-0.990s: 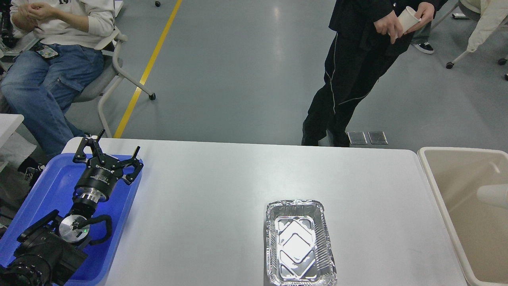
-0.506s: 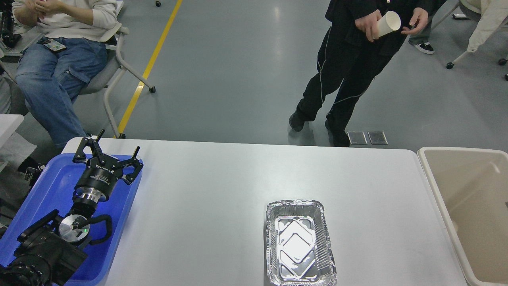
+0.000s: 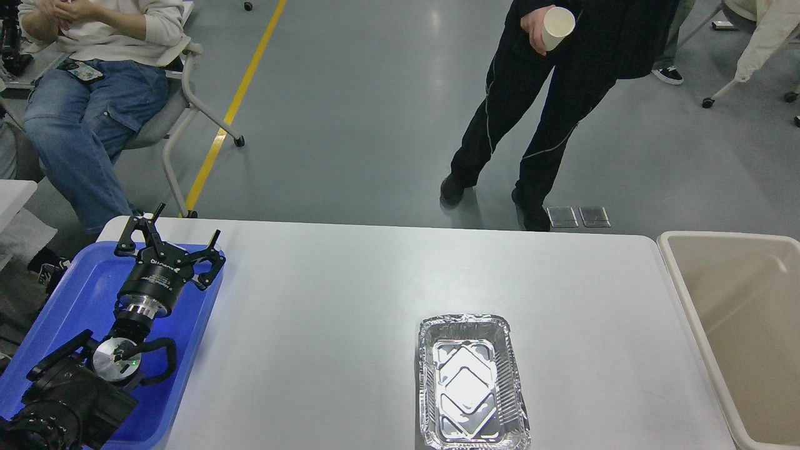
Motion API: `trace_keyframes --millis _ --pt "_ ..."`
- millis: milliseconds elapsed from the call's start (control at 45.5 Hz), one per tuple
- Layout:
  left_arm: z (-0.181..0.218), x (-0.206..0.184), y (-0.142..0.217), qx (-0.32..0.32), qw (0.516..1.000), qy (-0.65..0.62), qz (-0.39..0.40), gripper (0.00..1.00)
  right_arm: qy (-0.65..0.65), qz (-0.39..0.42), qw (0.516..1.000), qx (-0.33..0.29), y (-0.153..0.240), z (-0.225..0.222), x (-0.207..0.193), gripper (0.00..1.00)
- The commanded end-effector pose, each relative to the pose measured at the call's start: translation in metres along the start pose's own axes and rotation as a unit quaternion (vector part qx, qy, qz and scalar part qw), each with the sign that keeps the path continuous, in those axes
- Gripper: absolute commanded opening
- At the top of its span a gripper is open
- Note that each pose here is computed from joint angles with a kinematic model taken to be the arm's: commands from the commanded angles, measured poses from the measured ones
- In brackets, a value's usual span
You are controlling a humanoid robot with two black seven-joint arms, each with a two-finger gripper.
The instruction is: Tidy desktop
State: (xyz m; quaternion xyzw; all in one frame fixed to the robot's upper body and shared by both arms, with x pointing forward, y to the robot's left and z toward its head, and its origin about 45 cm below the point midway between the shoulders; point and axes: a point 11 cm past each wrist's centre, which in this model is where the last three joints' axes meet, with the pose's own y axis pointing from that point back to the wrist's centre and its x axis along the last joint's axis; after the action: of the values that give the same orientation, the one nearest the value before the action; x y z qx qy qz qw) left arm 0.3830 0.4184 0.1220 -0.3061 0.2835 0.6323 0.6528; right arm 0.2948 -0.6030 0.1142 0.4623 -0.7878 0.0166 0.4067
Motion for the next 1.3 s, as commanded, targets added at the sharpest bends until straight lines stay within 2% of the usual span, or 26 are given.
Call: trace_keyframes --millis 0,44,66,440,616,638,836,1078,1276 --pt "0.0 0.0 0.0 0.0 1.0 0.0 0.0 1.0 -0.141 -0.008 0.99 0.026 -0.007 -0.026 0.009 0.9" --pt "0.0 0.0 0.0 0.0 1.0 0.0 0.0 1.0 -0.179 -0.012 0.983 0.039 -0.008 -0.034 0.012 0.97" --pt "0.0 0.0 0.0 0.0 1.0 0.0 0.0 1.0 -0.196 -0.014 0.979 0.046 -0.008 -0.039 0.014 0.97" --pt "0.0 0.0 0.0 0.0 1.0 0.0 0.0 1.0 -0.412 -0.113 0.891 0.152 0.016 -0.123 -0.029 0.99" --pt "0.0 0.0 0.0 0.0 1.0 0.0 0.0 1.0 -0.49 -0.167 0.835 0.186 0.035 -0.153 -0.064 0.99" --pt "0.0 -0.001 -0.001 0.0 1.0 0.0 -0.001 1.0 -0.496 -0.185 0.826 0.194 0.042 -0.162 -0.078 0.99" --pt "0.0 0.0 0.0 0.0 1.0 0.0 0.0 1.0 -0.472 -0.248 0.818 0.215 0.077 -0.179 -0.146 0.99" --pt "0.0 0.0 0.0 0.0 1.0 0.0 0.0 1.0 -0.518 -0.257 0.791 0.198 0.093 -0.179 -0.184 1.0" --pt "0.0 0.0 0.0 0.0 1.0 0.0 0.0 1.0 -0.531 -0.254 0.786 0.186 0.096 -0.174 -0.198 1.0"
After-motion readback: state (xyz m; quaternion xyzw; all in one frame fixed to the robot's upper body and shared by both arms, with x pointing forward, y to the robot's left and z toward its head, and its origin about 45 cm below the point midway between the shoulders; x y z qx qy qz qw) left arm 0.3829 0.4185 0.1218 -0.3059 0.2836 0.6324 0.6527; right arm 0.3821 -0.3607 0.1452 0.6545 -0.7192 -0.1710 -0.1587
